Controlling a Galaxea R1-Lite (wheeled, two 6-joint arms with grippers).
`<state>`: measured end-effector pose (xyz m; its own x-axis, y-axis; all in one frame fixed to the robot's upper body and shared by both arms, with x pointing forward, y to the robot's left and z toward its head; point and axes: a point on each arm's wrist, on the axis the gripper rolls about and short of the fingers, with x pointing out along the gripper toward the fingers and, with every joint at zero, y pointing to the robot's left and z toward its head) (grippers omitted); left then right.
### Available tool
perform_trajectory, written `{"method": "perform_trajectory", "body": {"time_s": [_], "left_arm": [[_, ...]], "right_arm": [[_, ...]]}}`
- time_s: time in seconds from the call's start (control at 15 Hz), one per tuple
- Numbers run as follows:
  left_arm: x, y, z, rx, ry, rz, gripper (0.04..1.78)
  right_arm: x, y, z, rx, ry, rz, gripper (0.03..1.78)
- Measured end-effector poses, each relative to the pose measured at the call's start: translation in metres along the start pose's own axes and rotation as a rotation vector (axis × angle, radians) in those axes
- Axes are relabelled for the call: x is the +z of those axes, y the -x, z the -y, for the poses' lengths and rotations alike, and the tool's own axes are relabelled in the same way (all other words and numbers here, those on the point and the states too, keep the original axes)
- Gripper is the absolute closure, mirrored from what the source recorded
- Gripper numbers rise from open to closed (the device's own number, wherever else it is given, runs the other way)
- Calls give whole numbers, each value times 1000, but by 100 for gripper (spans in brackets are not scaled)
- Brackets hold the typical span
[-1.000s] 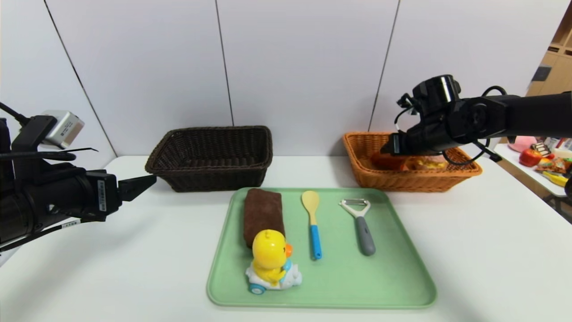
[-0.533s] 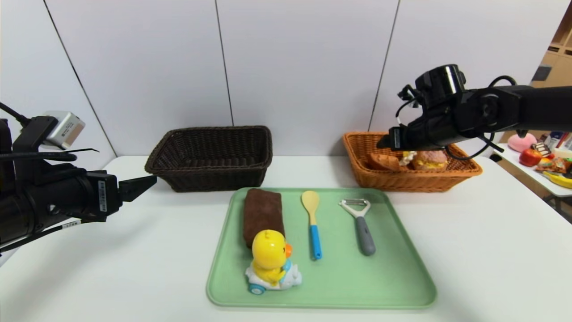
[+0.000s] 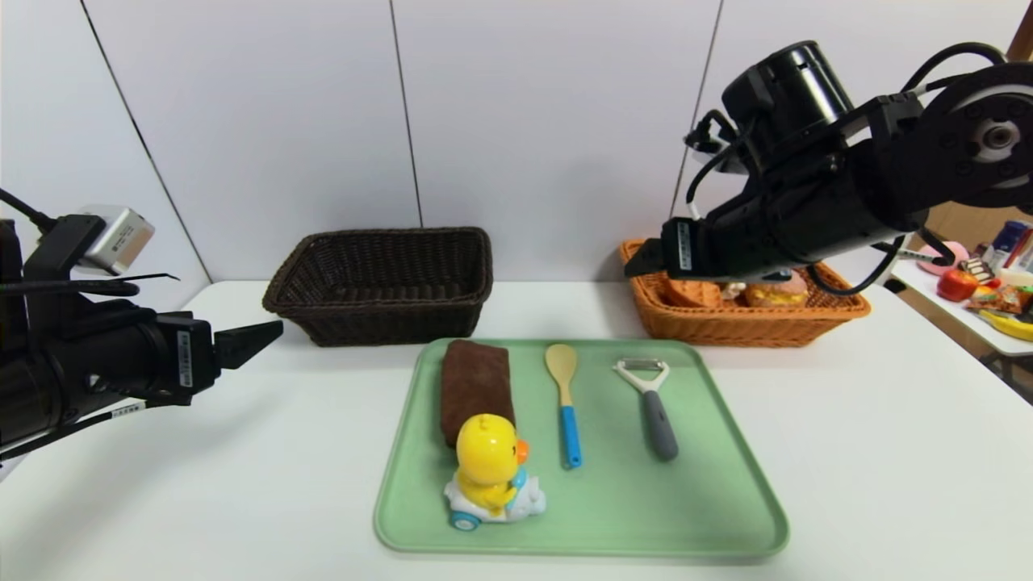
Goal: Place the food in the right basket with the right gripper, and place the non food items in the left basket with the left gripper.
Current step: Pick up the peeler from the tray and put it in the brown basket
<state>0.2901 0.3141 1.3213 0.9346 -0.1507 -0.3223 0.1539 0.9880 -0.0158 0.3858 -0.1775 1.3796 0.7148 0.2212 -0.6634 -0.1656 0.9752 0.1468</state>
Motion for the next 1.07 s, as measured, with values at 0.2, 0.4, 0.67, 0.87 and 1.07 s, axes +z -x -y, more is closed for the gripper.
{"method": "perform_trajectory", "body": {"time_s": [0.2, 0.4, 0.67, 0.87, 1.07], "left_arm": [[-1, 0, 0, 0, 0, -2, 13], [-4, 2, 0, 0, -1, -9, 13], [-6, 5, 0, 0, 0, -8, 13], [-7, 5, 0, 0, 2, -9, 13], [-8, 5, 0, 1, 4, -13, 13]], "right_arm": [[-20, 4, -9, -21, -33, -42, 14], [-50, -2, -11, -38, -23, -136, 13], [-84, -20, -13, -84, -12, -214, 12], [-96, -39, -14, -92, -5, -219, 12], [-105, -54, -14, -104, 1, -241, 12]]}}
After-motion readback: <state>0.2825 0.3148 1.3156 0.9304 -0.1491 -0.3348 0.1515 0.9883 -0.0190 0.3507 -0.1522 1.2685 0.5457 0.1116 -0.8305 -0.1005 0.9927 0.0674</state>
